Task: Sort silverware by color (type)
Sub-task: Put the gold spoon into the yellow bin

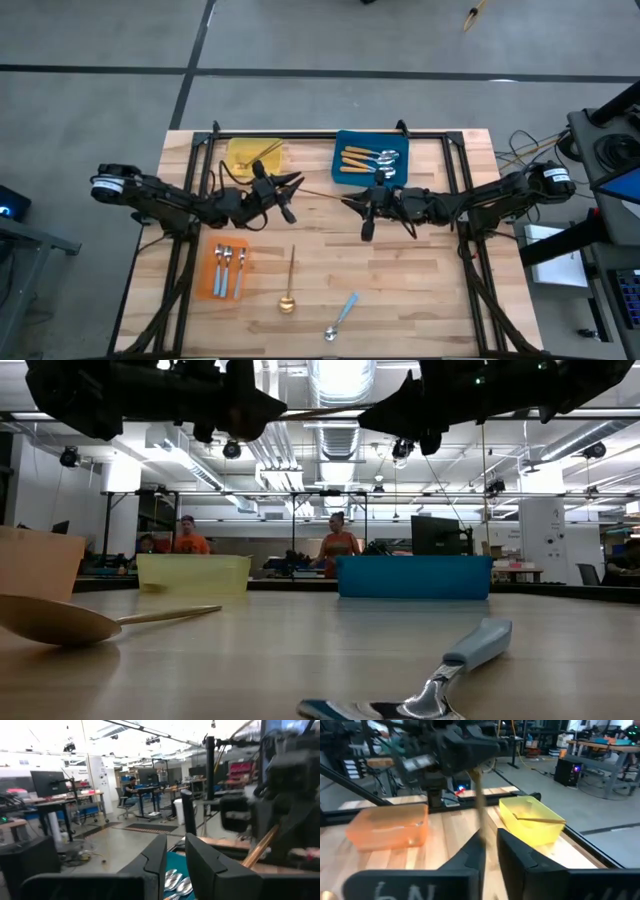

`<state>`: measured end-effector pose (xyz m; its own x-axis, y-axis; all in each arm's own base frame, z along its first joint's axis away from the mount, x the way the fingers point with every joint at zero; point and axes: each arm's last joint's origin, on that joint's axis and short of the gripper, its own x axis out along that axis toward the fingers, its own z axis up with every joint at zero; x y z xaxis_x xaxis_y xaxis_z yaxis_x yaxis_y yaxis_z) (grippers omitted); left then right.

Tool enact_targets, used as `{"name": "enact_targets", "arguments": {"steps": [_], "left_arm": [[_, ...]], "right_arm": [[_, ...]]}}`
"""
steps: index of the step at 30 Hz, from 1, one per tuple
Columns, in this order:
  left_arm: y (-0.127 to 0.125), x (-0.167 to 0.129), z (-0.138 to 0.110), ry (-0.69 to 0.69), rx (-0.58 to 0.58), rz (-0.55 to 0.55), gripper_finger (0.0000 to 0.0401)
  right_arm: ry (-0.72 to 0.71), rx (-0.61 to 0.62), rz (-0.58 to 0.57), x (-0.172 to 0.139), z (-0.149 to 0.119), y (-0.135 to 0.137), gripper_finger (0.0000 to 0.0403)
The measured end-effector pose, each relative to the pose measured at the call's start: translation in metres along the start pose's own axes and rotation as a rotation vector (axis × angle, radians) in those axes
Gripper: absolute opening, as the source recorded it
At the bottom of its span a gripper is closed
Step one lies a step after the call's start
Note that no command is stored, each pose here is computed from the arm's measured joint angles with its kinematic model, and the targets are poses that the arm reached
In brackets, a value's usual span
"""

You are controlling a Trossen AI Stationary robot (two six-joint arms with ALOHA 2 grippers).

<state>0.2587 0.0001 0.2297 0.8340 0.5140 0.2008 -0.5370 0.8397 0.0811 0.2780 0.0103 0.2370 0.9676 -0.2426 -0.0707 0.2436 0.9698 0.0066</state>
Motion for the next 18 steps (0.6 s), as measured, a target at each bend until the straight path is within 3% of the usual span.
{"name": "enact_targets", "arguments": {"steps": [7, 10, 18], "left_arm": [[0.000, 0.000, 0.000, 0.008, -0.149, -0.010, 0.0044], [0.001, -0.001, 0.001, 0.012, -0.177, 0.038, 0.0044], [0.018, -0.005, 0.013, 0.047, -0.200, 0.098, 0.0044]], "right_arm": [[0.032, -0.021, -0.051, 0.000, -0.003, -0.002, 0.0118], [0.074, -0.054, -0.083, -0.001, -0.004, -0.003, 0.0150], [0.133, -0.061, -0.111, 0.005, 0.017, -0.001, 0.0180]]}}
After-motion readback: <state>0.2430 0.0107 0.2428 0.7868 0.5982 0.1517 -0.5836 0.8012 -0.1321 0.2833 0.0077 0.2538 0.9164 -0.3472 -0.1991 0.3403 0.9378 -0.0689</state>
